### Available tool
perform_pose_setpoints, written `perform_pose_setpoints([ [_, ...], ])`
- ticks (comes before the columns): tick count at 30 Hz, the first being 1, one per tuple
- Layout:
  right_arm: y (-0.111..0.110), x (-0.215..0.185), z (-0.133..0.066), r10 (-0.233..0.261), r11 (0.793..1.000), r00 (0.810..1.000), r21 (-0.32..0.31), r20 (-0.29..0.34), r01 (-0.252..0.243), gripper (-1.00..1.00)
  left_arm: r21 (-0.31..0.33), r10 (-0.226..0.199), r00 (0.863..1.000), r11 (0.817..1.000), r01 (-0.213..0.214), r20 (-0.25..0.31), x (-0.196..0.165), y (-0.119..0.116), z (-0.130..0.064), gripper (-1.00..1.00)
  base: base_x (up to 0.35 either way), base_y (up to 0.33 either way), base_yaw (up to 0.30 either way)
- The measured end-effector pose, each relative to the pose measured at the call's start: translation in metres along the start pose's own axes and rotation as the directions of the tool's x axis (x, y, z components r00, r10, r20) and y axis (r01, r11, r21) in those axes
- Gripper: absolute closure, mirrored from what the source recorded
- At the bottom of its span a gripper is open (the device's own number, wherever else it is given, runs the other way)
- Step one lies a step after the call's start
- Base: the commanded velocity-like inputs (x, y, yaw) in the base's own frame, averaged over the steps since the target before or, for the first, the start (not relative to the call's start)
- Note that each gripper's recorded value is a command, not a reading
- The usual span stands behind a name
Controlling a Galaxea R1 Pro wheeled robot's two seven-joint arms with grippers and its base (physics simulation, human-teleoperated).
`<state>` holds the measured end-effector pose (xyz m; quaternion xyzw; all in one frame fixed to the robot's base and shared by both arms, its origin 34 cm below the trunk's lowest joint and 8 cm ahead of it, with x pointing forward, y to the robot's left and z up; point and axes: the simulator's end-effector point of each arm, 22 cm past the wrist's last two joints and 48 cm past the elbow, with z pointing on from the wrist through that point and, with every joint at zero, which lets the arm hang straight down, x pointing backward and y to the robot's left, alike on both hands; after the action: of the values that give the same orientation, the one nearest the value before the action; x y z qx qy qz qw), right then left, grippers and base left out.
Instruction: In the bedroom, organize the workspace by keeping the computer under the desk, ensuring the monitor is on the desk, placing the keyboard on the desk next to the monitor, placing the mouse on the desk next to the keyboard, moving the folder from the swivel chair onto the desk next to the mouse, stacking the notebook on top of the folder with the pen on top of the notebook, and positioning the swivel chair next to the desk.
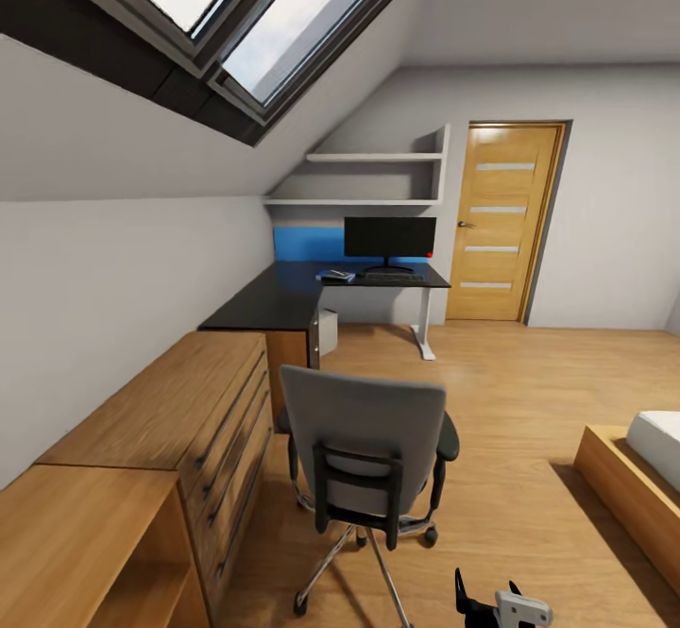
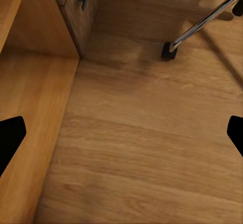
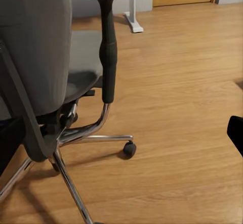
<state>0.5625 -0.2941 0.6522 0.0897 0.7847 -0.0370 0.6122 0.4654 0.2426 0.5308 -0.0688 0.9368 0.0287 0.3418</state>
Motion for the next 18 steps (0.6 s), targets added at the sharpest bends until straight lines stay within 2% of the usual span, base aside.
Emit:
perform_pose_setpoints([
  [5, 0.0, 0.0, 0.0, 0.001, 1.0, 1.0, 0.002, 0.0, -0.001, -1.0, 0.001, -0.004, 1.0, 1.0, 0.004, 0.002, -0.001, -0.001, 0.0, -1.0, 0.007, 0.01, -0.001],
  [18, -0.003, 0.021, 0.005, 0.006, 1.0, 1.0, 0.009, 0.002, -0.006, -1.0, -0.008, -0.014, 1.0, 1.0, 0.014, 0.021, 0.01, -0.001, 0.016, -1.0, 0.0, 0.0, 0.0],
])
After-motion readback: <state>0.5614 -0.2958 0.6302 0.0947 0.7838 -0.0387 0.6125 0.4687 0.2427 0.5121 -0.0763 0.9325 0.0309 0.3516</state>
